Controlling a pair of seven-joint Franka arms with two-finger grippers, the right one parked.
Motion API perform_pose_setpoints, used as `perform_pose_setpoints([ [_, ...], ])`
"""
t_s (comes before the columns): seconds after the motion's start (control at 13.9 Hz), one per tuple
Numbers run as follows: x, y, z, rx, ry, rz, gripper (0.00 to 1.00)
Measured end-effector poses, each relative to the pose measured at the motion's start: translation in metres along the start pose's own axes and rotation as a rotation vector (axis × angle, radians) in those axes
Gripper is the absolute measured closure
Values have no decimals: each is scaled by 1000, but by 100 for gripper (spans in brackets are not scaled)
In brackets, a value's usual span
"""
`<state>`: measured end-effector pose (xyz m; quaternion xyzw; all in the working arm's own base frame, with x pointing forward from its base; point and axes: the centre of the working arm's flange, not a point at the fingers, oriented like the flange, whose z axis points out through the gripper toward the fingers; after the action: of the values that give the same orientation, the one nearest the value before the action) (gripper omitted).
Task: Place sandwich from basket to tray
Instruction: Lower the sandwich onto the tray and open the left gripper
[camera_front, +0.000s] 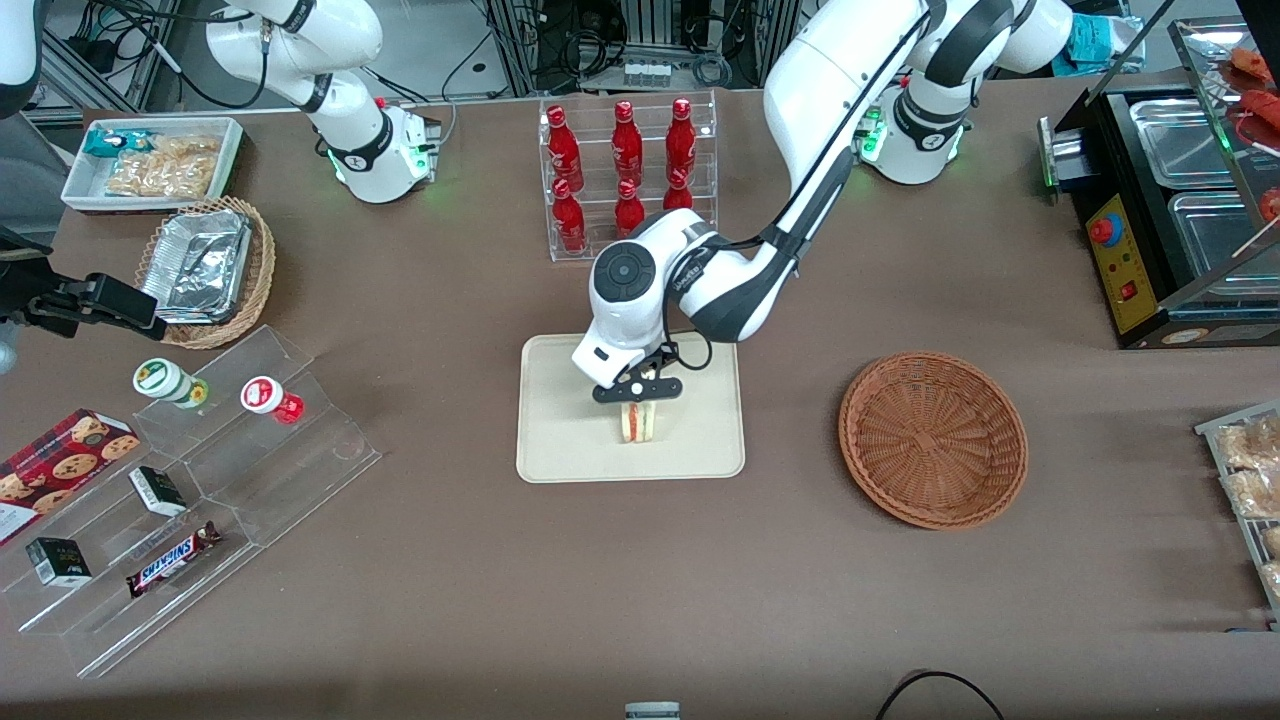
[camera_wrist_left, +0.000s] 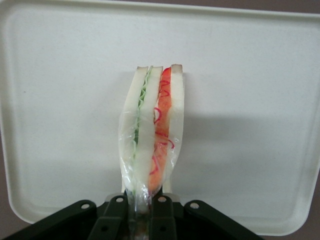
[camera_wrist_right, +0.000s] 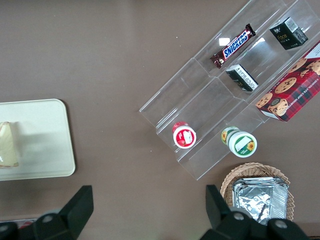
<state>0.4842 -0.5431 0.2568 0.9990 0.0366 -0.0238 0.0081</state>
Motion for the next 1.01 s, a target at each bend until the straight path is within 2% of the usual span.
perform_pose_setpoints([
  [0.14, -2, 4, 6, -13, 8, 3, 83],
  [0.22, -1, 4, 9, -14, 9, 1, 77],
  [0.65, 4, 3, -7, -15, 20, -4, 15],
  [0.79, 3, -2, -31, 26, 5, -5, 0],
  [1.01, 13, -27, -81, 102, 12, -29, 0],
])
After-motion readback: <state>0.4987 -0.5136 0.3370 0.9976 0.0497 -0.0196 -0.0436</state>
